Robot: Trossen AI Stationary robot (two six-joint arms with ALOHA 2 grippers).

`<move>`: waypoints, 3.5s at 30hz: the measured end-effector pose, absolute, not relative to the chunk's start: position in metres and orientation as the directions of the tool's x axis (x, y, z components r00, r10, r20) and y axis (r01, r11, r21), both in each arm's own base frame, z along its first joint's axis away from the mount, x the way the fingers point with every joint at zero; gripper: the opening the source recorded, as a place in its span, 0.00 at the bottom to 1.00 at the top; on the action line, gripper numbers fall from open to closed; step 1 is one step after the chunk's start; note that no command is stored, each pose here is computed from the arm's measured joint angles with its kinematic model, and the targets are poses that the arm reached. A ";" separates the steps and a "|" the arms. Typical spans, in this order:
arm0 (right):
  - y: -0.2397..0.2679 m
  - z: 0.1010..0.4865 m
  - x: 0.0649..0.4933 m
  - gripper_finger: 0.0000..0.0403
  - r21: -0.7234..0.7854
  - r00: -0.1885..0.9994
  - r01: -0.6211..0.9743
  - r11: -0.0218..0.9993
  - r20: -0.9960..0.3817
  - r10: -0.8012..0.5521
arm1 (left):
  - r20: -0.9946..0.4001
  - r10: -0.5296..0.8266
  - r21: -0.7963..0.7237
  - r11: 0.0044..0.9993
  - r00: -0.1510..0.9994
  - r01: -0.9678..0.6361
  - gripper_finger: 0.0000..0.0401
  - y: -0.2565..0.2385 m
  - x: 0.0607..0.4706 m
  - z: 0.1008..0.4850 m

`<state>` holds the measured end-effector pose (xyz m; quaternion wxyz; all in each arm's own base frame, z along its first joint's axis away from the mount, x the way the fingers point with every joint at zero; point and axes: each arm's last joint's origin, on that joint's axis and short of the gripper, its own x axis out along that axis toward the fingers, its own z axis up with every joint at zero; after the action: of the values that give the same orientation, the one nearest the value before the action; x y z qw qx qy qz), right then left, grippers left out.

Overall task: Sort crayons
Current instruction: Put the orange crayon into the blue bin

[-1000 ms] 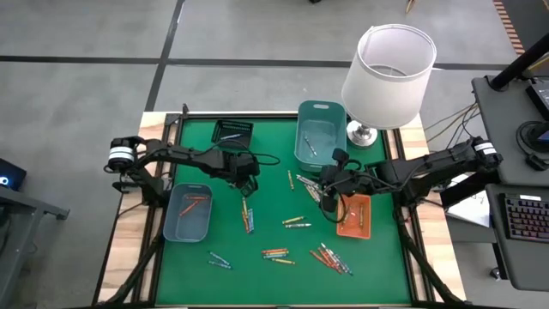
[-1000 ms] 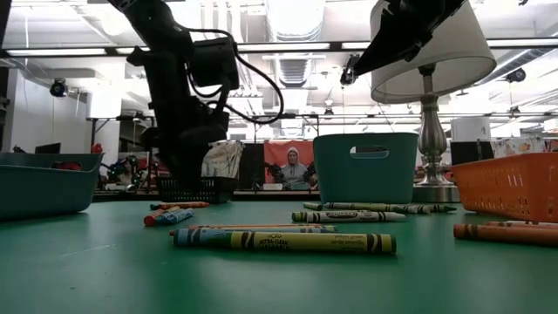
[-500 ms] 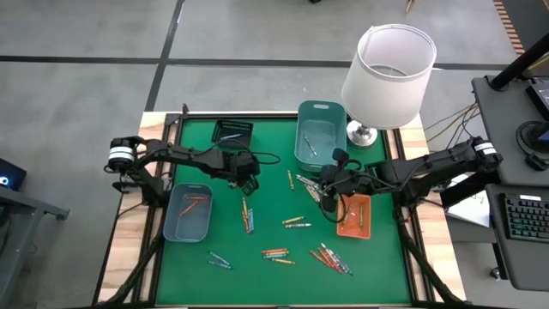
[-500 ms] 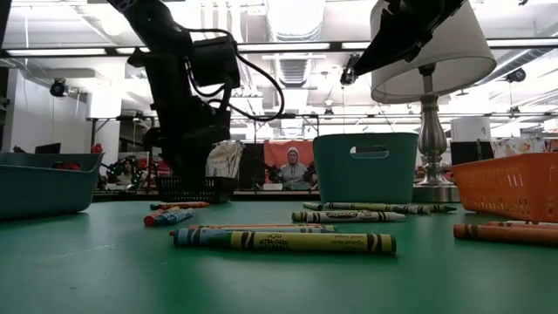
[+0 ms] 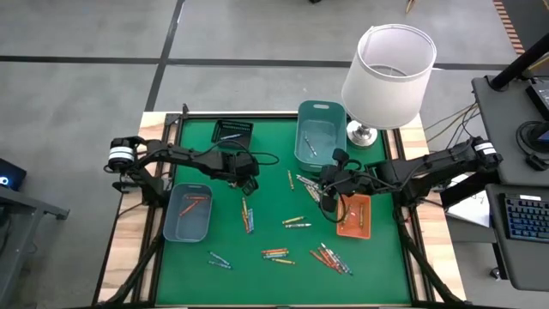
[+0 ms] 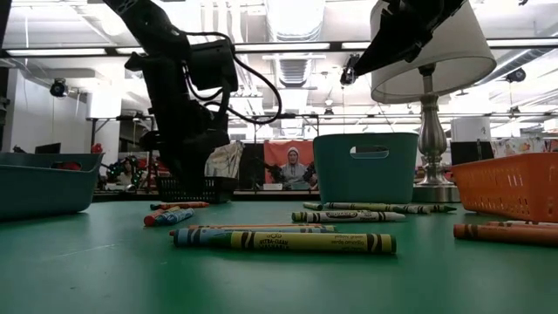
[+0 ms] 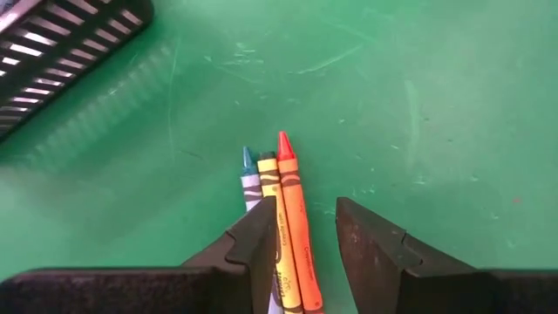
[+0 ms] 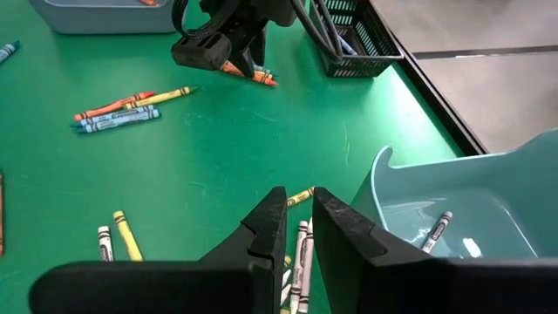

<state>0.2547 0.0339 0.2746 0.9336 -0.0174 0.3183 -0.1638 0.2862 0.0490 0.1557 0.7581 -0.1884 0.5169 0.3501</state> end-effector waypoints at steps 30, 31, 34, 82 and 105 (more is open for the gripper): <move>0.034 0.274 0.255 0.12 -0.129 0.743 0.301 0.945 -0.590 -0.317 | -0.916 0.331 0.039 0.636 0.227 -0.771 0.25 0.044 0.287 0.155; 0.034 0.274 0.255 0.12 -0.125 0.743 0.304 0.945 -0.590 -0.317 | -0.917 0.330 0.041 0.636 0.224 -0.771 0.25 0.043 0.286 0.154; 0.034 0.274 0.255 0.12 -0.119 0.743 0.308 0.944 -0.590 -0.317 | -0.919 0.330 0.046 0.635 0.217 -0.771 0.25 0.043 0.285 0.153; 0.034 0.274 0.255 0.12 -0.117 0.743 0.310 0.943 -0.589 -0.317 | -0.917 0.304 -0.009 0.630 0.257 -0.777 0.19 0.037 0.277 0.135; 0.034 0.274 0.255 0.12 -0.117 0.743 0.310 0.943 -0.589 -0.317 | -0.867 0.357 0.006 0.704 0.347 -0.710 0.01 0.024 0.277 0.138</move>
<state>0.2548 0.0339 0.2744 0.9335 -0.0055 0.3167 -0.1682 0.2772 0.0236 0.1378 0.7983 -0.1905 0.4636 0.3340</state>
